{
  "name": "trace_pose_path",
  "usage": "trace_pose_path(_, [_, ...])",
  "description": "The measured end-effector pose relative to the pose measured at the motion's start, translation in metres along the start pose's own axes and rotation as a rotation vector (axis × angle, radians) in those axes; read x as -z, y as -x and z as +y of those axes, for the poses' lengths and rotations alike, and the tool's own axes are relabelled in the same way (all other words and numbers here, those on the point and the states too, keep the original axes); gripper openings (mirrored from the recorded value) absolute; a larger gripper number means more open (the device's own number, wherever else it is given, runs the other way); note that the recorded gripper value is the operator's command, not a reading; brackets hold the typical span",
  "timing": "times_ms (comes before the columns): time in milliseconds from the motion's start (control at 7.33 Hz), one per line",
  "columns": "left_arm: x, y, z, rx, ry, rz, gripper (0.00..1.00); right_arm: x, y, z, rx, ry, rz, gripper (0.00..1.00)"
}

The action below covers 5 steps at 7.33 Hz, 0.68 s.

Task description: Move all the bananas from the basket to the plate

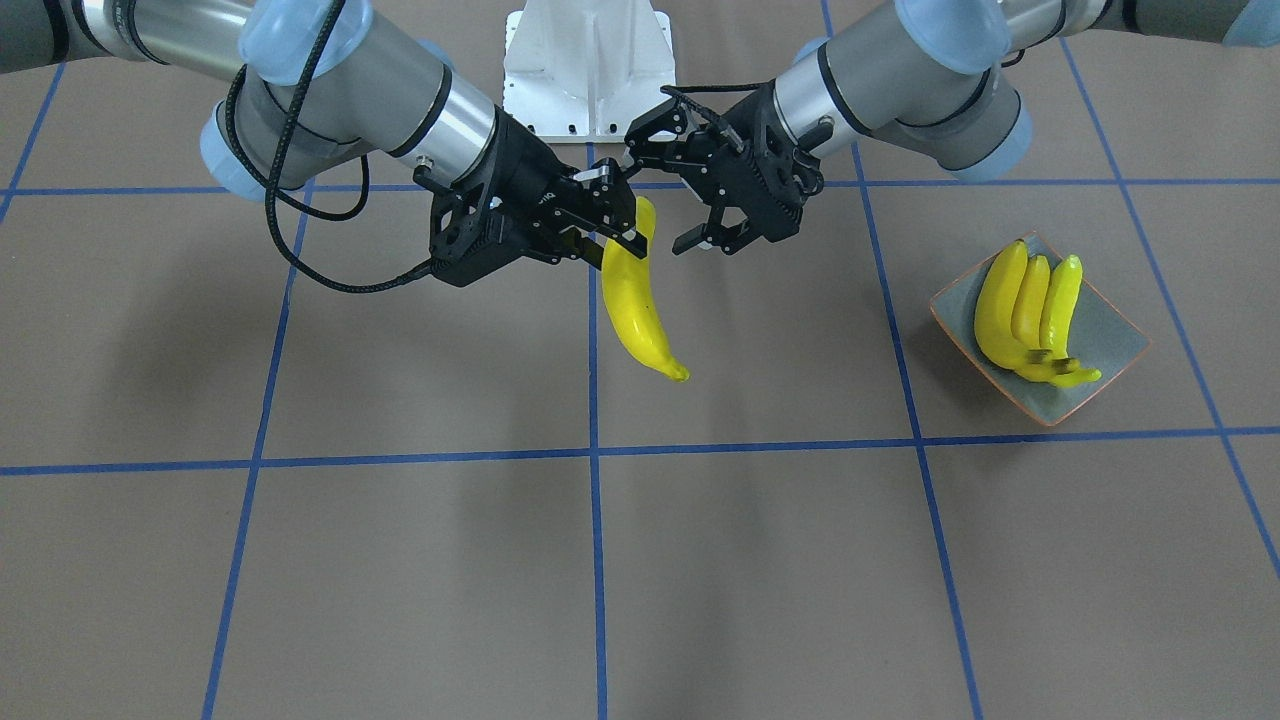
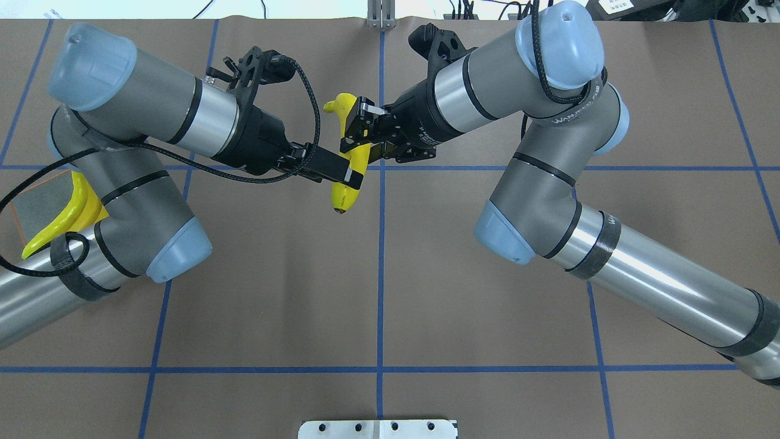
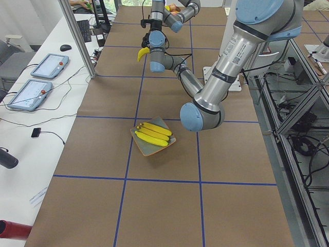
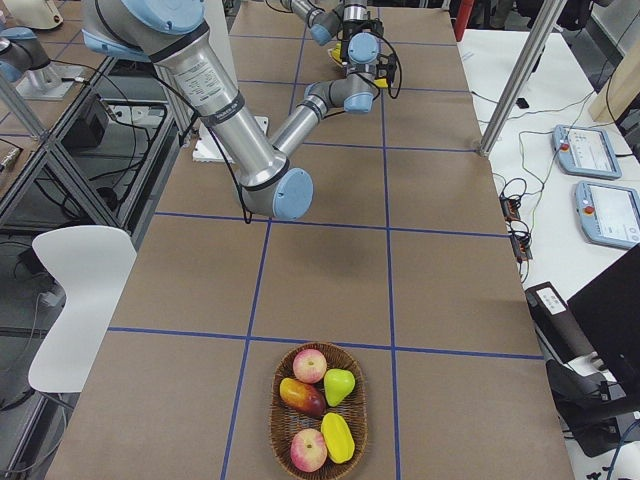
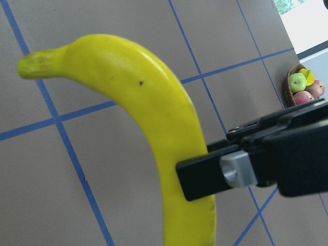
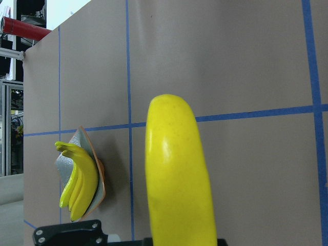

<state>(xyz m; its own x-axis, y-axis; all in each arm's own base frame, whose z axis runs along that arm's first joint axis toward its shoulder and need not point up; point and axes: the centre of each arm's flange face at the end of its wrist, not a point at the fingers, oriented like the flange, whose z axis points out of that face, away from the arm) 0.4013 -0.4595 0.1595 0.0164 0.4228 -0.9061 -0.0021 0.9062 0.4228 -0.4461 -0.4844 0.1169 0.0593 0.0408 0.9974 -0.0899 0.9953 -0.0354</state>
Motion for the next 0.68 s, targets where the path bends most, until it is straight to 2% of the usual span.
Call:
trace_pose_path(409, [-0.0023,0.0005,-0.0009,-0.001,0.000,-0.002,0.90,-0.0008,0.0026,0.0072,-0.027,0.017,-0.028,0.00])
trace_pose_path(545, [-0.0028,0.0013,-0.0012,0.000,0.000,-0.004,0.83,0.0003,0.0034,0.0084,-0.029,0.019,-0.035,0.00])
trace_pose_path(682, [-0.0031,0.0010,-0.0014,0.000,-0.001,-0.004,0.65,0.0009,0.0041,0.0094,-0.030,0.021,-0.039,0.00])
